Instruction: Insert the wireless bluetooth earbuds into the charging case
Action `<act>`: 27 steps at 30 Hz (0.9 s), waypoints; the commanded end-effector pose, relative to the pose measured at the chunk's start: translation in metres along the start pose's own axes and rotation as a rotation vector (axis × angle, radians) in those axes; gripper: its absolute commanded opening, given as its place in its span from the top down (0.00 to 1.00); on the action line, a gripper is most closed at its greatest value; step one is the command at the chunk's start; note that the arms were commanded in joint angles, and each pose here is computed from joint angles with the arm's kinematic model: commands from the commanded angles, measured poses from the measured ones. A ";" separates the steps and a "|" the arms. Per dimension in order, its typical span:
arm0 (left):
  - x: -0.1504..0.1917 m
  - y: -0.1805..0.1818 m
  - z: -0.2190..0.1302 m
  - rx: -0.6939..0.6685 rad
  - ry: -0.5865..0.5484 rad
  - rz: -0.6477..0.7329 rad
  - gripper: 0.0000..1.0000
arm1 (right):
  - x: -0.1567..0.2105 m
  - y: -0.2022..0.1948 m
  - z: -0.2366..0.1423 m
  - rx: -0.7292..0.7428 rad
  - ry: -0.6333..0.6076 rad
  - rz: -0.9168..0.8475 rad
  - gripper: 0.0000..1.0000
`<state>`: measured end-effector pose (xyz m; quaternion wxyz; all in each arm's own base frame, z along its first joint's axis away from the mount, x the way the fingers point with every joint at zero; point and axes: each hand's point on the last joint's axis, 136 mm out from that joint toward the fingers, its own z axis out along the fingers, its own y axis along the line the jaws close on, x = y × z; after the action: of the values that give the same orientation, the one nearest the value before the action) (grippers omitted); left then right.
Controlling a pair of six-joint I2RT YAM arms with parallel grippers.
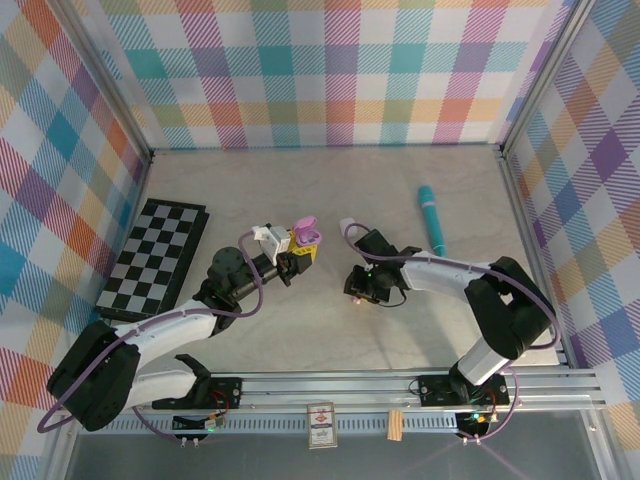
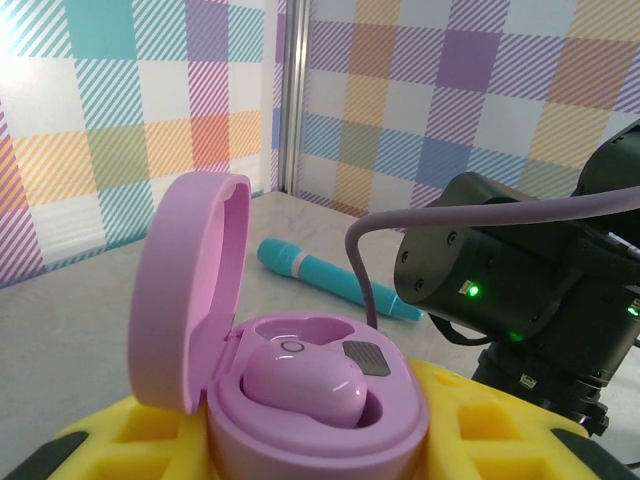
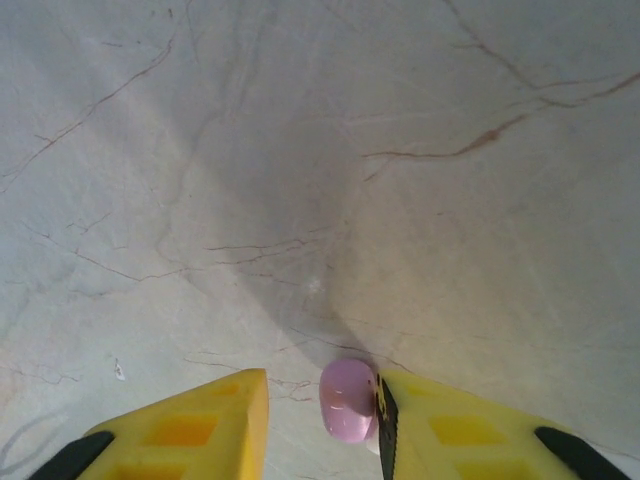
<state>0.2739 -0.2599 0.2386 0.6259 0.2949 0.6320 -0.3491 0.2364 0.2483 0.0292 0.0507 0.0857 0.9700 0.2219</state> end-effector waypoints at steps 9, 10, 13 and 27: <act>-0.009 0.007 -0.008 -0.056 -0.059 -0.010 0.70 | -0.001 -0.004 -0.021 0.158 -0.050 -0.222 0.63; -0.008 0.010 -0.009 -0.068 -0.057 -0.017 0.71 | -0.001 -0.004 -0.024 0.176 -0.057 -0.259 0.62; -0.005 0.024 -0.015 -0.119 -0.054 -0.034 0.71 | 0.002 -0.007 -0.031 0.247 -0.086 -0.345 0.61; -0.008 0.109 -0.056 -0.372 -0.080 -0.138 0.71 | 0.009 0.002 -0.027 0.594 -0.190 -0.692 0.61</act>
<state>0.3310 -0.1586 0.2216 0.6513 0.1286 0.6960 -0.2734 0.2209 0.2496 0.0513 0.1696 -0.1760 0.9692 -0.0298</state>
